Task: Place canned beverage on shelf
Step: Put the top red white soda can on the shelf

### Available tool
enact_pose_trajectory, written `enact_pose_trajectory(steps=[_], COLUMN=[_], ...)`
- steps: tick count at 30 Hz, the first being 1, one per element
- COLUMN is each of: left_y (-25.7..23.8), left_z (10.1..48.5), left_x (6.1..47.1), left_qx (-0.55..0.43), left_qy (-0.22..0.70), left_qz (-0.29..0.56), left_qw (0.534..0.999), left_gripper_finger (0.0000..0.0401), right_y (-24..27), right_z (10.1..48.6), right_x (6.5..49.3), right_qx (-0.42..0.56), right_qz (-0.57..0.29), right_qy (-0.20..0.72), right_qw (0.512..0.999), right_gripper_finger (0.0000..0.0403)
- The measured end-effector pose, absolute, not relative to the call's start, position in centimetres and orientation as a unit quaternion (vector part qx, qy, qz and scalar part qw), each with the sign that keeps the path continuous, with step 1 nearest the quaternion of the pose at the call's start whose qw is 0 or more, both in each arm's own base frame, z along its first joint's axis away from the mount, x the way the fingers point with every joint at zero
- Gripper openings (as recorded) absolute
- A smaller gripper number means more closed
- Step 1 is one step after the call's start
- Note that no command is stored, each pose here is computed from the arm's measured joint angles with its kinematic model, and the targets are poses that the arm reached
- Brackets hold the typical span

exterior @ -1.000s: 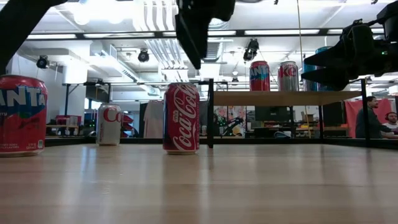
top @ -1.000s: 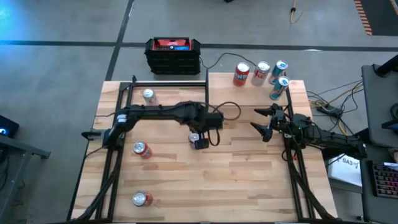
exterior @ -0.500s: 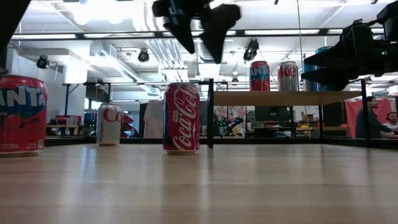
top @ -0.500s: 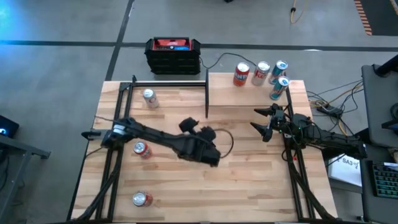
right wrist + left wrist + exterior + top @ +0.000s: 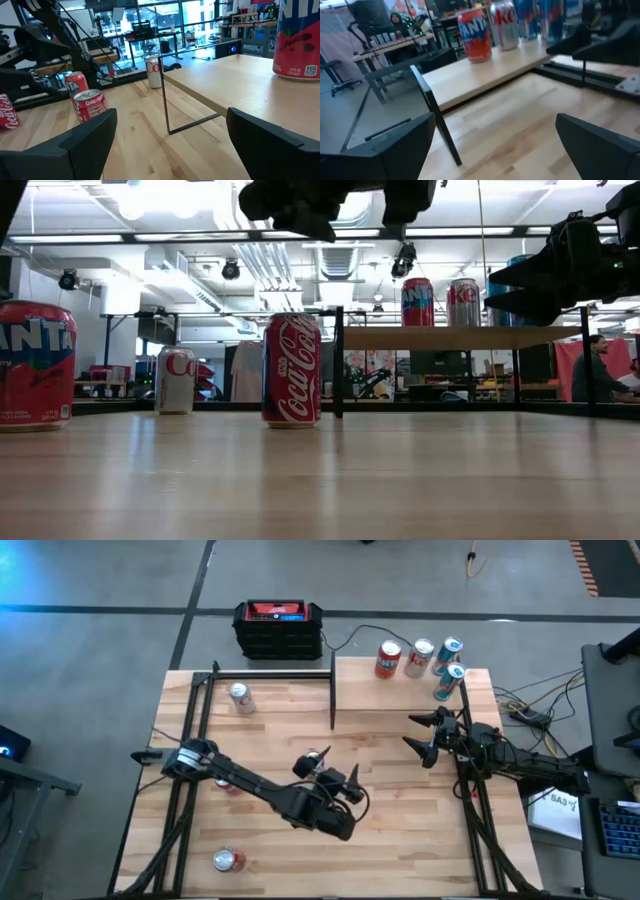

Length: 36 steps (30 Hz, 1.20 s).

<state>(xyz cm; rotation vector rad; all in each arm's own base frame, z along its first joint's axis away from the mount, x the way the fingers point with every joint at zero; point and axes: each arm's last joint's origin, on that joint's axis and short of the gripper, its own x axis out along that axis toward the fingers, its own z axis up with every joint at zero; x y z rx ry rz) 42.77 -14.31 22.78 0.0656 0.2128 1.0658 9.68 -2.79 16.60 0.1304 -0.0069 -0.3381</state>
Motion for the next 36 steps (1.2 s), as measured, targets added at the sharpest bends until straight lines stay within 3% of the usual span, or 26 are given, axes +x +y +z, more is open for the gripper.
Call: enact_pose_trajectory(steps=[11, 22, 36], left_y=[-15.0, -14.9, -17.3], left_z=[22.7, 22.7, 21.0], left_x=[44.1, 44.4, 43.5], left_qx=[-0.052, -0.113, -0.057], left_qy=[0.082, 0.043, 0.033], left_qz=[0.468, 0.475, 0.490], left_qw=[0.878, 0.871, 0.869], left_gripper_finger=[0.0397, 0.0397, 0.0397], right_y=[-2.8, -2.8, -2.8], right_z=[16.6, 16.6, 16.6], right_x=[9.7, 9.7, 9.7], right_qx=[0.065, 0.065, 0.065], right_qz=[-0.168, -0.168, -0.168], right_qy=[-0.003, -0.003, -0.003], right_qw=[0.984, 0.984, 0.984], right_gripper_finger=[0.0359, 0.0359, 0.0359])
